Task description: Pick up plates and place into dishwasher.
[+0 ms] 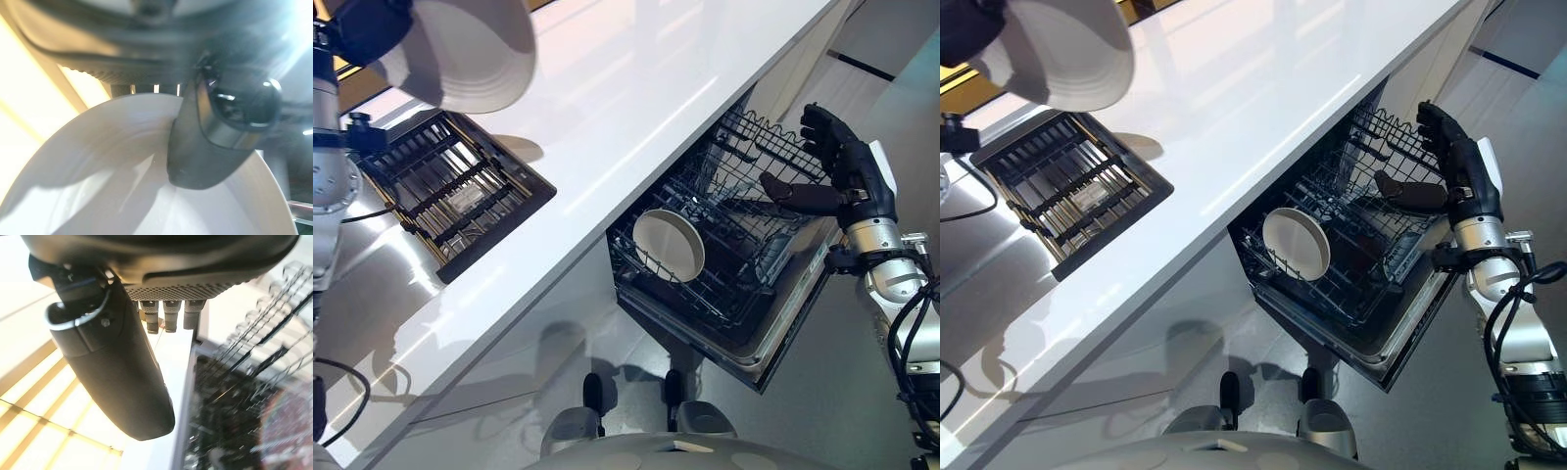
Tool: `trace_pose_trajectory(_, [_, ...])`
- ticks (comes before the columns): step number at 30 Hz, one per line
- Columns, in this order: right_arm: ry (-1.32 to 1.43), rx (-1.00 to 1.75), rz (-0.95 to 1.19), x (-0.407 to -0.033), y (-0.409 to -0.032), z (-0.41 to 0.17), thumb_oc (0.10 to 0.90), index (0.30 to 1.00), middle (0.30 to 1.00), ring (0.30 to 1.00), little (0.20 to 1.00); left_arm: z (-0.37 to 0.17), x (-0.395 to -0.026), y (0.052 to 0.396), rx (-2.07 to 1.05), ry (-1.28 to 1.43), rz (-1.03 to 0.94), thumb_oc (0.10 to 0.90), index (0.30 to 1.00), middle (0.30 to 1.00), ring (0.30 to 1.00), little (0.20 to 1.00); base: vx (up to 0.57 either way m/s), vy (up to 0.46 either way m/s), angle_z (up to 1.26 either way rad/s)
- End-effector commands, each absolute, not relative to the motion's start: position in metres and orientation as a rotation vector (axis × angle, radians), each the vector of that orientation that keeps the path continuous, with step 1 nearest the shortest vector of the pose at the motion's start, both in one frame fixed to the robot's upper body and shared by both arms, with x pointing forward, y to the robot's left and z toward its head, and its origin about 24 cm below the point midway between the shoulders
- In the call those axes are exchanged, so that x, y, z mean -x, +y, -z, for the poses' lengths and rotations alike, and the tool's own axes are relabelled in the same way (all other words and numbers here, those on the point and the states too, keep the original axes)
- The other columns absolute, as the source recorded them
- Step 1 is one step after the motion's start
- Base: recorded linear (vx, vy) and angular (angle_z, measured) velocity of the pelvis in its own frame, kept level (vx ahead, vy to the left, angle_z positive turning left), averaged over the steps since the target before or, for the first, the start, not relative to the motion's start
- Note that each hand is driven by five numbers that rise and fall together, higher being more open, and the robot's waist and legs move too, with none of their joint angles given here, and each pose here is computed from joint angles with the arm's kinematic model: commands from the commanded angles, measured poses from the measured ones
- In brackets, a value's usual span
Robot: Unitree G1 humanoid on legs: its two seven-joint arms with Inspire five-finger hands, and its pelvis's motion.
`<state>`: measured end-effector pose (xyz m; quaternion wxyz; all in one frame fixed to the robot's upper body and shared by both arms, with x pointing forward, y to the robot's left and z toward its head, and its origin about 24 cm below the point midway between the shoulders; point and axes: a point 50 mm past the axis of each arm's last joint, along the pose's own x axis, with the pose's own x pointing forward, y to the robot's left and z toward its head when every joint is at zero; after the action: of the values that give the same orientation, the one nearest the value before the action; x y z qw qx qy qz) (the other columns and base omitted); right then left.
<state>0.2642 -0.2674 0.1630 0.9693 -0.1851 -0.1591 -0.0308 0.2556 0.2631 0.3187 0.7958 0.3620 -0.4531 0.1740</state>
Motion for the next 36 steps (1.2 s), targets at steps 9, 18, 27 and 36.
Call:
trace_pose_trajectory(9, [-0.816,0.142,-0.226,-0.257,-0.201,-0.247,0.800,0.900,0.900,0.900,0.900,-0.337,-0.254,0.217,-0.502,-1.199,-0.165,0.100,0.300,0.300,0.300,0.200,-0.01,-0.002,-0.03])
trace_pose_trajectory(18, [-0.806,0.066,-0.317,-0.259,-0.181,-0.242,0.800,0.900,0.900,0.900,0.900,-0.311,-0.273,0.187,-0.432,-1.150,-0.014,0.100,0.300,0.300,0.300,0.200,-0.01,0.002,-0.07])
trace_pose_trajectory(27, [-0.640,-0.020,-0.409,-0.272,-0.170,-0.212,0.800,0.900,0.900,0.900,0.900,-0.291,-0.294,0.160,-0.541,-1.138,0.026,0.100,0.300,0.300,0.300,0.200,0.01,-0.003,-0.15])
trace_pose_trajectory(36, [-0.508,-0.100,-0.498,-0.274,-0.159,-0.187,0.800,0.900,0.900,0.900,0.900,-0.282,-0.307,0.160,-0.636,-1.160,-0.051,0.100,0.300,0.300,0.300,0.200,0.02,-0.009,-0.08])
